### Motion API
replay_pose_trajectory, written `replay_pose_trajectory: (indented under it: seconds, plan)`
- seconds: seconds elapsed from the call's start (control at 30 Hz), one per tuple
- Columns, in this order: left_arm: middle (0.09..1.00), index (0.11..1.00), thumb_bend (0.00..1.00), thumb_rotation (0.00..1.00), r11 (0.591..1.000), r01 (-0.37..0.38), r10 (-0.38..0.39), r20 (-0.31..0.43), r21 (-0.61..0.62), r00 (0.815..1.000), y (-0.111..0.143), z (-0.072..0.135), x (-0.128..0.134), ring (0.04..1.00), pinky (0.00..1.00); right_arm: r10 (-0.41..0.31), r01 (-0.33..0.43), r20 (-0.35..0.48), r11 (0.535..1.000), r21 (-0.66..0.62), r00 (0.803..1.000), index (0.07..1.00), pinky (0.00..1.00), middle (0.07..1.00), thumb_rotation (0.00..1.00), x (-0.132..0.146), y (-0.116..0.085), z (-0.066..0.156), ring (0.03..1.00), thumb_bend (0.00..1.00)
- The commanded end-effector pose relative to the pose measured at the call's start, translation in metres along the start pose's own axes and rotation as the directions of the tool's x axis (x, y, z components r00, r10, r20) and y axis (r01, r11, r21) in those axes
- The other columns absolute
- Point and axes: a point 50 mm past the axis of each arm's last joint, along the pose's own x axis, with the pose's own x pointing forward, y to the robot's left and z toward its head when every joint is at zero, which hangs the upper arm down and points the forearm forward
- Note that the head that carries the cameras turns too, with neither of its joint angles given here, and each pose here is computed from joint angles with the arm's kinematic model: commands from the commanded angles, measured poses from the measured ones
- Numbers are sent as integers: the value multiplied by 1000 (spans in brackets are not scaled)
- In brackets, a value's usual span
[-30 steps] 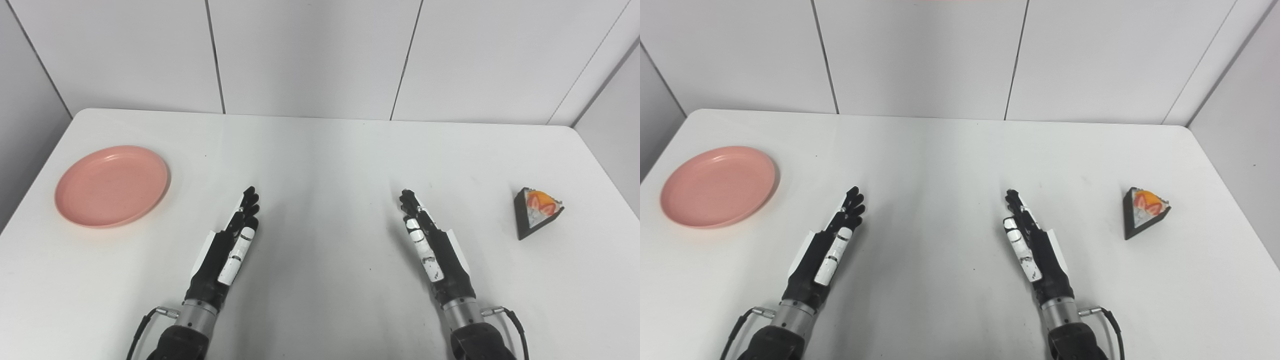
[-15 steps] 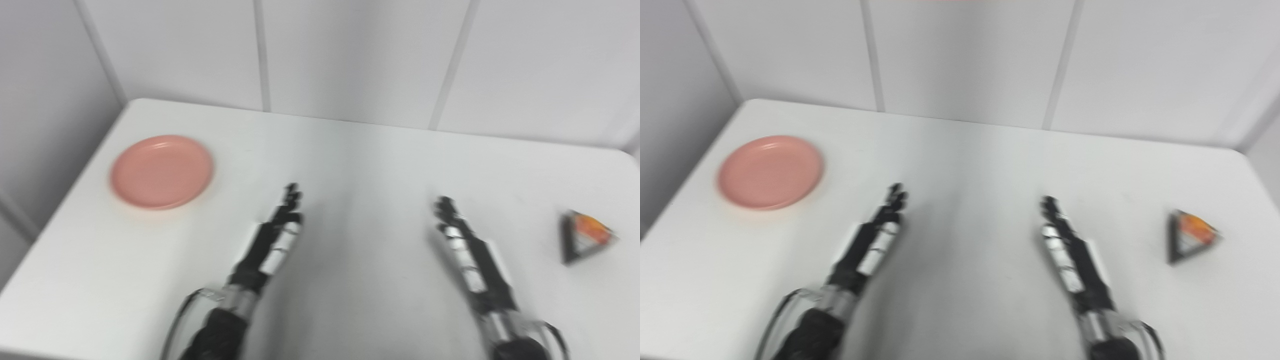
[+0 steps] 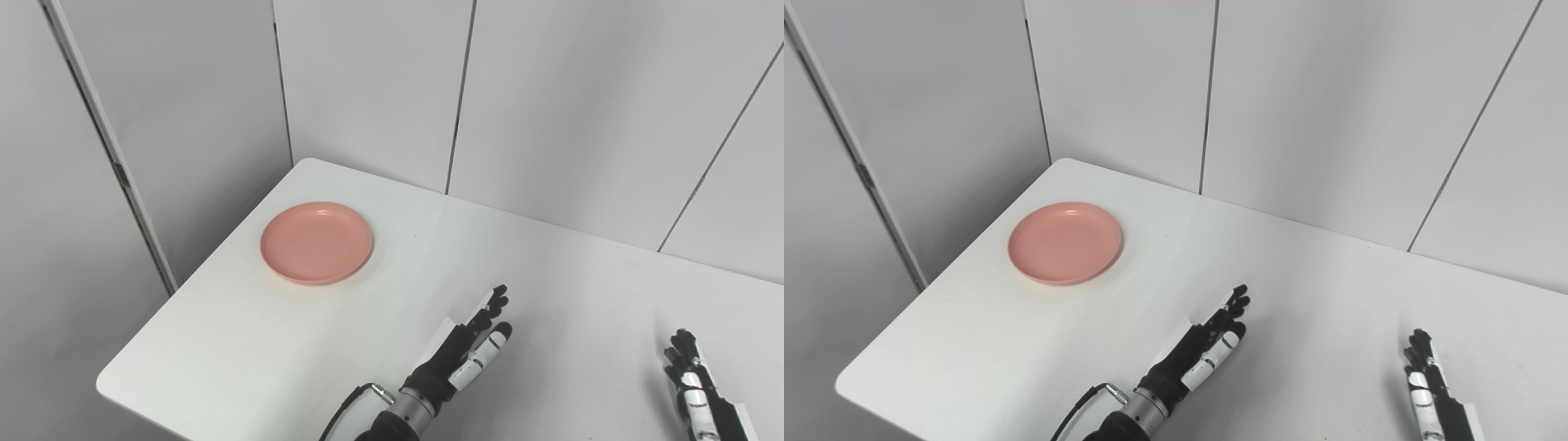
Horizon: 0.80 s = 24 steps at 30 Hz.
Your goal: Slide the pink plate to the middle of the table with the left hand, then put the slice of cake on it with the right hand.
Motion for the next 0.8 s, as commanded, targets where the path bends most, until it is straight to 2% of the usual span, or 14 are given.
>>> replay_pose_trajectory:
  seconds: [0.0, 0.23, 0.43, 0.57, 0.77]
  plan:
    - [981, 987, 422, 1000, 1000, 20, -22, -122, -20, 992, -14, -36, -25, 979, 963, -3, 4, -60, 1000, 20, 998, 995, 1000, 996, 1000, -16, 2, -18, 1000, 221]
    - [983, 987, 445, 1000, 999, 9, -14, -124, -37, 992, -12, -38, -25, 981, 965, -5, 7, -62, 1000, 23, 998, 995, 1000, 996, 1000, -15, 5, -18, 1000, 206]
    - [980, 981, 506, 1000, 997, -13, 4, -117, -72, 993, -8, -31, -23, 973, 952, -4, 6, -61, 1000, 30, 998, 998, 1000, 998, 1000, -14, 6, -18, 1000, 214]
    - [981, 970, 493, 1000, 997, -17, 11, -90, -74, 996, -3, -17, -15, 978, 962, -7, 9, -65, 999, 35, 998, 998, 1000, 999, 1000, -12, 8, -17, 1000, 214]
    - [972, 950, 462, 1000, 998, -13, 14, 7, -65, 1000, 13, 13, 0, 972, 937, -5, 8, -69, 999, 34, 998, 996, 1000, 999, 1000, -12, 8, -17, 1000, 197]
